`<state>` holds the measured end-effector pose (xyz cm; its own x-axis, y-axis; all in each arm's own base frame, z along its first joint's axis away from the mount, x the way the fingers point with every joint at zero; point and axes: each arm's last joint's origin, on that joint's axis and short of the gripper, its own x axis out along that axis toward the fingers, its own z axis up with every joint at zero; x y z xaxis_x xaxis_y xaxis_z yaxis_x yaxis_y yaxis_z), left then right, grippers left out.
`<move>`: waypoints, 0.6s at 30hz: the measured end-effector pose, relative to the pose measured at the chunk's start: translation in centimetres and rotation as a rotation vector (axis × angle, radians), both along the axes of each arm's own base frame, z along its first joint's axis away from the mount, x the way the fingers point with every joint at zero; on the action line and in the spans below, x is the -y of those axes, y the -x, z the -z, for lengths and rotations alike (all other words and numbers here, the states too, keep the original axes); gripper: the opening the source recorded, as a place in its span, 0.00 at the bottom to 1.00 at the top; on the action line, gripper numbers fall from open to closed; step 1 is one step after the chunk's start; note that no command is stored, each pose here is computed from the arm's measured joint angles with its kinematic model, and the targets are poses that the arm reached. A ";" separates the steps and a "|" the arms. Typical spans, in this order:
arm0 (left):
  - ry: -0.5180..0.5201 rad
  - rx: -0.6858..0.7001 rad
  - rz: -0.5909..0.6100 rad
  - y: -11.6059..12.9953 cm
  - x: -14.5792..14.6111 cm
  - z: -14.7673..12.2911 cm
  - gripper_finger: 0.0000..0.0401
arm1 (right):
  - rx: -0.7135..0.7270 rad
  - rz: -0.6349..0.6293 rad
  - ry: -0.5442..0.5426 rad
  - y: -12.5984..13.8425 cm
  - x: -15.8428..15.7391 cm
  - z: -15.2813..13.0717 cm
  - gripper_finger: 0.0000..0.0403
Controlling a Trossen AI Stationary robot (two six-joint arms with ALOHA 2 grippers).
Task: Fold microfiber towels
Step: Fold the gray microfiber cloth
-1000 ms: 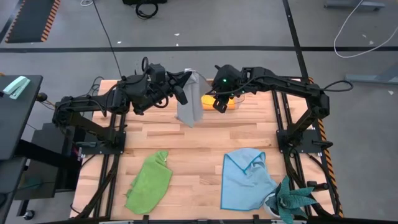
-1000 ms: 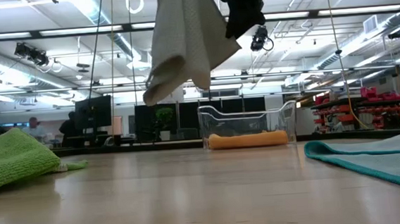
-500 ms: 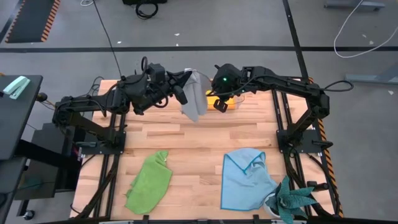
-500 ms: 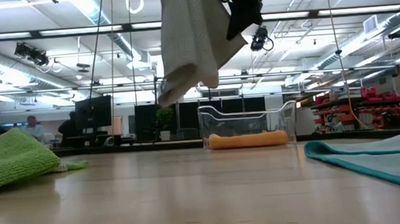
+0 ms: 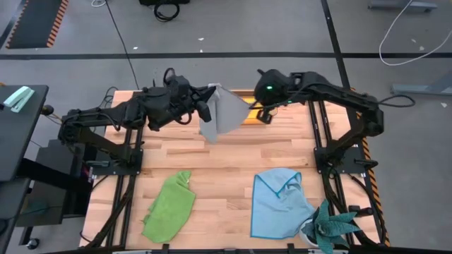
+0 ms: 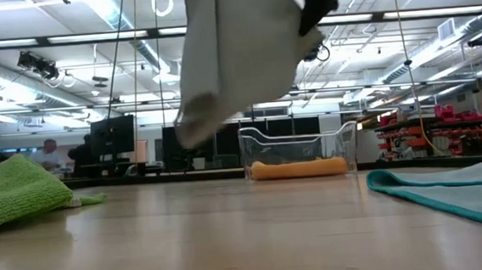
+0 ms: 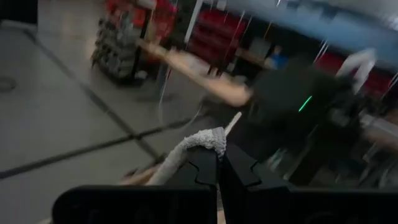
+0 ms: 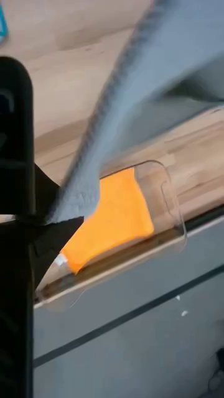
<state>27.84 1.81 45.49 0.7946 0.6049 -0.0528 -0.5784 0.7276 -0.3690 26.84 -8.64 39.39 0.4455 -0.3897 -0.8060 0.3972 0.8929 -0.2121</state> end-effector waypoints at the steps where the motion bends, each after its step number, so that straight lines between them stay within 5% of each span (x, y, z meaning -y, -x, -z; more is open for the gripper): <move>1: 0.016 -0.017 -0.003 0.1 0.0 0.2 0.02 | 0.011 0.007 0.004 0.6 -0.2 -0.5 0.01; 13: 0.226 -0.238 0.043 1.1 0.6 3.3 0.02 | -0.045 -0.011 0.002 5.3 -1.5 -2.4 0.00; 18: 0.244 -0.282 0.058 2.3 0.2 1.1 0.02 | -0.007 -0.026 0.050 5.2 -0.8 -3.8 0.00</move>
<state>25.53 1.61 44.43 0.7611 0.5017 -0.4112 -0.6421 0.6726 -0.3679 21.63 -7.84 43.19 0.4506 -0.4180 -0.7888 0.3727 0.8910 -0.2593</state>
